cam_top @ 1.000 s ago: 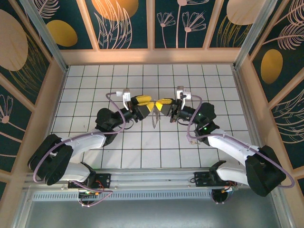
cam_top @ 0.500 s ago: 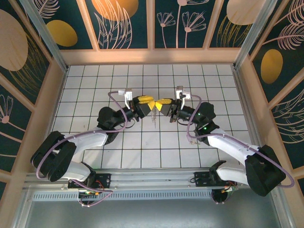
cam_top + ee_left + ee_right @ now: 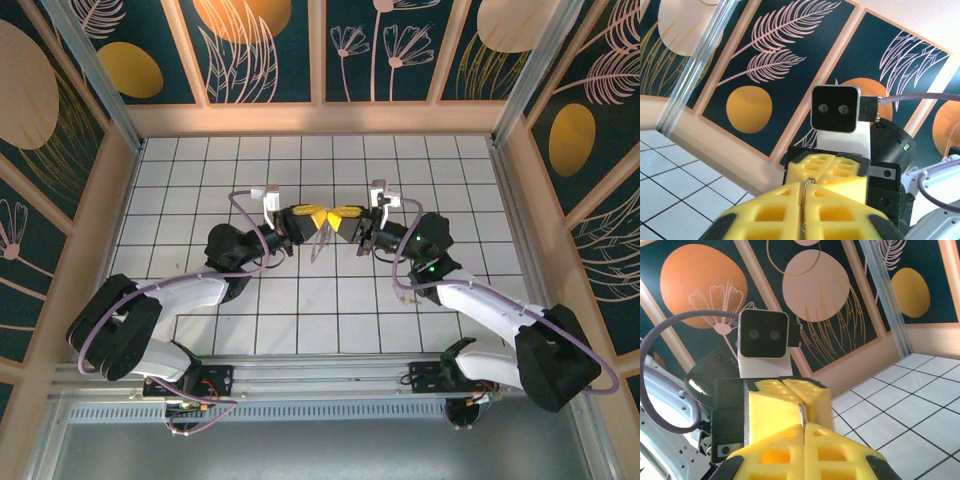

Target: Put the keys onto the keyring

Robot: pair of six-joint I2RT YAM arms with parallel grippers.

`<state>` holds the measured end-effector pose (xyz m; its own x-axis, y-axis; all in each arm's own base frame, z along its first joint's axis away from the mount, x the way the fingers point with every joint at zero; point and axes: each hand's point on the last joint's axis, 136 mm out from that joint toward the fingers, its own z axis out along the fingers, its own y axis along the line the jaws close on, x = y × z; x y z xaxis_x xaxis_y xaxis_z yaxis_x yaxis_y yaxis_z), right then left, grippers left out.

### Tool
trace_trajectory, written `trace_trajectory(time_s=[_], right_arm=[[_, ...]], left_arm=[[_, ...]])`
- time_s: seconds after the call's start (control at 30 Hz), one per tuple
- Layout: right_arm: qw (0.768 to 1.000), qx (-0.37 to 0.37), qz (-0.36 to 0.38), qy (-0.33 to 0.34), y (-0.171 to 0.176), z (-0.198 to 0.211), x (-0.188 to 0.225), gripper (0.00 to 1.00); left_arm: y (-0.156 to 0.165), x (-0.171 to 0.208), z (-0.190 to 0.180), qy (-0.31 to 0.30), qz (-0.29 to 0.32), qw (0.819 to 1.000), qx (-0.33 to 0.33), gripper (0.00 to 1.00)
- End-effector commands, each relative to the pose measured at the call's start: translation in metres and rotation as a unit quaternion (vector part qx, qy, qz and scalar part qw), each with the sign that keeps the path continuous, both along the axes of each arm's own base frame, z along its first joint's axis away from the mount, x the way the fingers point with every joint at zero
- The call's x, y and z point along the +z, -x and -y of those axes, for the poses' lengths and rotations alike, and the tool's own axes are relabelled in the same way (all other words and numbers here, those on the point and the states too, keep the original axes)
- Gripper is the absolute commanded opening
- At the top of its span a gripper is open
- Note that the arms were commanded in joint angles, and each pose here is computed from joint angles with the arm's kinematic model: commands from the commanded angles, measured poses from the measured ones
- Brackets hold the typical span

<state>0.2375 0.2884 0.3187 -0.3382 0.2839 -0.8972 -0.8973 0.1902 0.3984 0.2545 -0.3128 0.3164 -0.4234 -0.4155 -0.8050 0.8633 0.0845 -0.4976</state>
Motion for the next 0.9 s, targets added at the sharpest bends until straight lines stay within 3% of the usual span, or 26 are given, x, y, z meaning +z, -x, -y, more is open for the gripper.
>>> trace_trajectory(time_s=[0.0,0.07,0.2,0.53,0.67,0.87], right_arm=[[1.000,0.007,0.021,-0.004,0.002,-0.003,0.017,0.13],[1.000,-0.019,0.006,0.000,-0.008,0.005,0.016,0.39],[0.997,-0.072,-0.021,-0.002,-0.020,0.031,0.015,0.62],[0.974,-0.206,-0.087,0.027,-0.037,0.080,-0.012,0.82],[0.961,-0.243,-0.122,0.049,-0.045,0.090,-0.037,0.98],[0.934,-0.307,-0.168,0.067,-0.059,0.110,-0.070,0.99]], left_arm=[[0.001,0.008,0.006,-0.008,0.027,1.000,-0.004,0.00],[-0.001,0.007,0.005,-0.020,0.036,0.999,0.011,0.00],[-0.005,0.006,0.005,-0.048,0.058,0.997,0.033,0.00],[-0.007,0.010,-0.002,-0.103,0.149,0.979,0.089,0.00],[0.004,0.015,-0.006,-0.101,0.210,0.968,0.094,0.00],[0.018,0.017,-0.011,-0.094,0.275,0.952,0.099,0.00]])
